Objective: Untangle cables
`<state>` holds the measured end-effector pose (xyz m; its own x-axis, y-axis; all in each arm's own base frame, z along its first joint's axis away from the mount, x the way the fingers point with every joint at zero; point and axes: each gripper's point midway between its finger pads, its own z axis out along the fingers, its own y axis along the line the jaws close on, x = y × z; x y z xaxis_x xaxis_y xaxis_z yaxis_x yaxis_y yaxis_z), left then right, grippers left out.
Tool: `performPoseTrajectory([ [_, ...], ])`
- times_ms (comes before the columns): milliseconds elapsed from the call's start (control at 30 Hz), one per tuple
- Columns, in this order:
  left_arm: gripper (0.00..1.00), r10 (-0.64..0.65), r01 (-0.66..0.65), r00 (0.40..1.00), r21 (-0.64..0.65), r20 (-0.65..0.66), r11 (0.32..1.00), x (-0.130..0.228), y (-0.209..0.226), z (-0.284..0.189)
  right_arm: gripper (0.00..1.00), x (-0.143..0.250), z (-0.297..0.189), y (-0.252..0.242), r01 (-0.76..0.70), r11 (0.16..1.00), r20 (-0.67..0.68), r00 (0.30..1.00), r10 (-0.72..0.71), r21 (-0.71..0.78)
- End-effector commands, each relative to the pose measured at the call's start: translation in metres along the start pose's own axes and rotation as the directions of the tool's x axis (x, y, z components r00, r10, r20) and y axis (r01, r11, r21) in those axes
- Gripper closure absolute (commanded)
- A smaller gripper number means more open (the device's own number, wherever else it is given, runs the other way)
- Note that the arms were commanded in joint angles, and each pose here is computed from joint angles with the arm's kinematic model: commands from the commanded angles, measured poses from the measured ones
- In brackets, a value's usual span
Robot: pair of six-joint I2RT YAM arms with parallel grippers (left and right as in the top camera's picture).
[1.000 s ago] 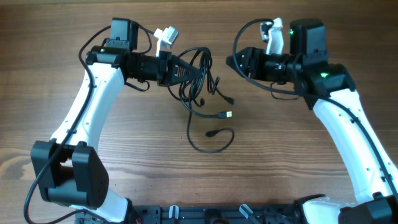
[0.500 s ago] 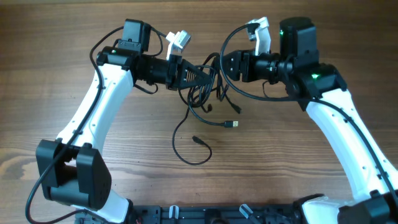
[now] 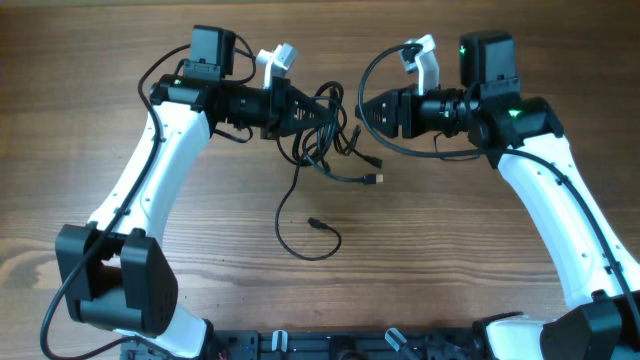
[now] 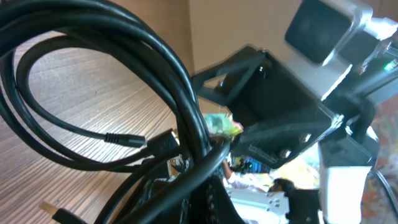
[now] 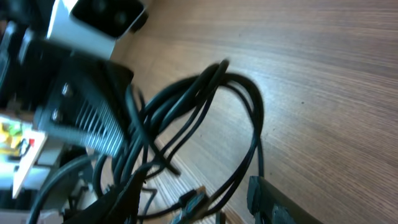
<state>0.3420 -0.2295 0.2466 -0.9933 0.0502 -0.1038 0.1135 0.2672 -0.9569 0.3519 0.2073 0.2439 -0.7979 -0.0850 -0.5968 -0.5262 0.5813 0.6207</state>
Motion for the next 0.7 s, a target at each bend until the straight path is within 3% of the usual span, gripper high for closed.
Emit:
performPoseTrajectory([
  [0,0.96,-0.095,0.094,0.995,0.026,0.011,0.995,-0.005,-0.008,-0.004,0.43,0.0,-0.002,0.017,0.122,0.99,-0.001,0.993,-0.122,-0.069],
  [267,0.96,-0.114,0.117,0.993,0.085,-0.034,0.989,0.001,-0.019,-0.003,0.43,0.001,0.019,0.025,0.14,0.988,-0.016,0.99,-0.141,-0.071],
  [467,0.96,-0.112,0.117,0.993,0.107,-0.049,0.987,0.003,-0.023,-0.004,0.52,0.008,0.039,0.011,0.072,0.993,-0.058,0.995,-0.078,-0.092],
  [567,0.96,-0.11,0.116,0.992,0.118,-0.055,0.986,0.004,-0.025,-0.004,0.72,0.002,0.043,0.014,0.074,0.992,-0.039,0.996,-0.078,-0.106],
  [667,0.96,-0.106,0.114,0.992,0.13,-0.063,0.985,0.005,-0.028,-0.005,0.75,-0.002,0.047,0.022,0.074,0.99,-0.024,0.997,-0.077,-0.12],
])
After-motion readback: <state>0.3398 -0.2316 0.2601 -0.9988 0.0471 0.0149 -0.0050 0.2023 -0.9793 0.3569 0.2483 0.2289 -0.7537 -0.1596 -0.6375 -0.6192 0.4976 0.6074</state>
